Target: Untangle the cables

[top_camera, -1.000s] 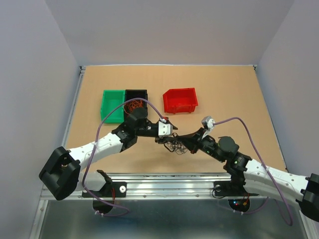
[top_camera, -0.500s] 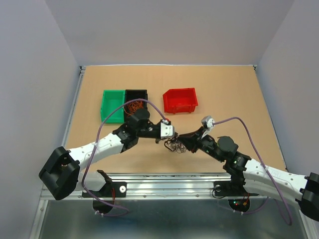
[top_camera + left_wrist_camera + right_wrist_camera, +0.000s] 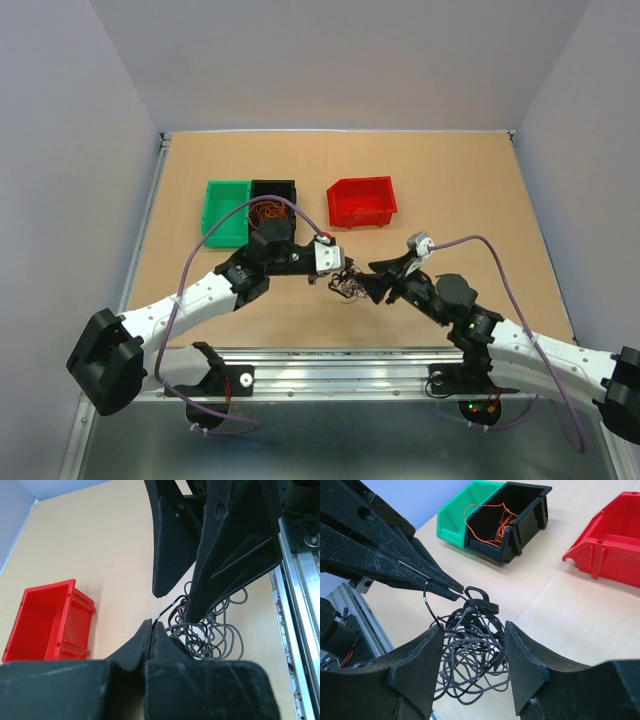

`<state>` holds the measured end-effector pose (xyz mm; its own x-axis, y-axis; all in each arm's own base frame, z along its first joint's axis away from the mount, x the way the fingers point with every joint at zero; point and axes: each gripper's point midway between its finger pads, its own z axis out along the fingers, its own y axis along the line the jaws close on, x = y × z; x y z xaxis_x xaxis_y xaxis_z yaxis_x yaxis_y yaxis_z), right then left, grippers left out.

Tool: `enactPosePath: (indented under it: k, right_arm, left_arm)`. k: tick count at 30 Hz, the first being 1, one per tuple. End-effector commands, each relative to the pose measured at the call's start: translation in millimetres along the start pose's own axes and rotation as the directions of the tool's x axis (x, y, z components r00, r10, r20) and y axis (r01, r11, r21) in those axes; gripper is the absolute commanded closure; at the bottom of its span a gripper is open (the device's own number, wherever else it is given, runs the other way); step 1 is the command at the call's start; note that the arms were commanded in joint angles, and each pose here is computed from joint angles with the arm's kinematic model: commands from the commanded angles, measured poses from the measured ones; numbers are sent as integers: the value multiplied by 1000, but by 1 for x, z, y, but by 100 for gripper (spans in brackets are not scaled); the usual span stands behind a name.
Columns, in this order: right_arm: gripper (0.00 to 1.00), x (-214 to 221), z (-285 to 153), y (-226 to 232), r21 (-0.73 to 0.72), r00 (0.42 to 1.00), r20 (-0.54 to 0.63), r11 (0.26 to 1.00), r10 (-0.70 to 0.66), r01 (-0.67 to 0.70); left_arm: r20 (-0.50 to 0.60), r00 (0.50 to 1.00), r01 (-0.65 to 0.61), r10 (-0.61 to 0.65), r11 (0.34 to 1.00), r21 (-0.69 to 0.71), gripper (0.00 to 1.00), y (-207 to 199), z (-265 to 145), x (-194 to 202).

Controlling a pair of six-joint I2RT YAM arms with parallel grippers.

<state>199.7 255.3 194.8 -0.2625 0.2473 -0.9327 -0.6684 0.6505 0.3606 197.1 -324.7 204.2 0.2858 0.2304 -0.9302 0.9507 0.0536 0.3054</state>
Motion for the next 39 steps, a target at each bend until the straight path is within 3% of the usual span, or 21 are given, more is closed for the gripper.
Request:
enactPosePath:
  k: [1,5,11,14,15,20,26,29,30,32,33,34,37,39]
  right_arm:
    - [43,5,-1,4,-38,999,-1,998,-41,41]
    - [43,15,4,14,-104,996,-51,992,-71,65]
    - [52,27,16,19,-129,990,-109,989,-87,72]
    - [73,28,21,16,-111,989,-119,991,-84,71]
    - [74,30,21,16,-108,989,-121,992,-82,69]
    - [78,24,21,7,-50,994,-97,997,-58,54]
    - [96,15,11,4,-30,997,-63,999,-40,38]
    - [96,9,5,-1,9,999,-41,1000,-23,24]
    - [98,7,4,-4,27,999,-33,1000,-11,12]
    - [99,1,-3,-11,68,1000,-9,998,7,-7]
    - [99,-5,-5,-20,122,999,20,992,25,-28]
    - [99,-8,-8,-26,156,999,40,987,37,-43]
    - [99,-19,-28,-56,308,986,144,944,81,-122]
    - [99,-37,-46,-70,359,959,264,913,100,-193]
  left_arm:
    - [87,996,-29,34,998,-55,100,17,-9,-42]
    - [110,993,-19,28,996,-87,100,23,-16,-52]
    - [163,986,12,17,985,-175,100,36,-32,-68]
    - [194,981,38,13,965,-258,100,51,-45,-75]
    - [203,979,45,14,958,-285,100,56,-49,-77]
    - [262,965,114,19,869,-481,100,91,-82,-83]
    - [346,938,207,35,743,-637,100,118,-126,-89]
    - [378,925,269,47,623,-735,100,134,-153,-89]
    - [384,922,301,52,530,-793,100,145,-171,-86]
    - [410,910,353,59,408,-842,100,156,-194,-82]
    - [420,905,387,61,289,-876,100,163,-215,-73]
    - [432,899,407,69,232,-883,100,166,-226,-71]
    - [478,873,469,93,104,-877,100,170,-253,-67]
    - [494,863,489,110,64,-870,100,168,-263,-66]
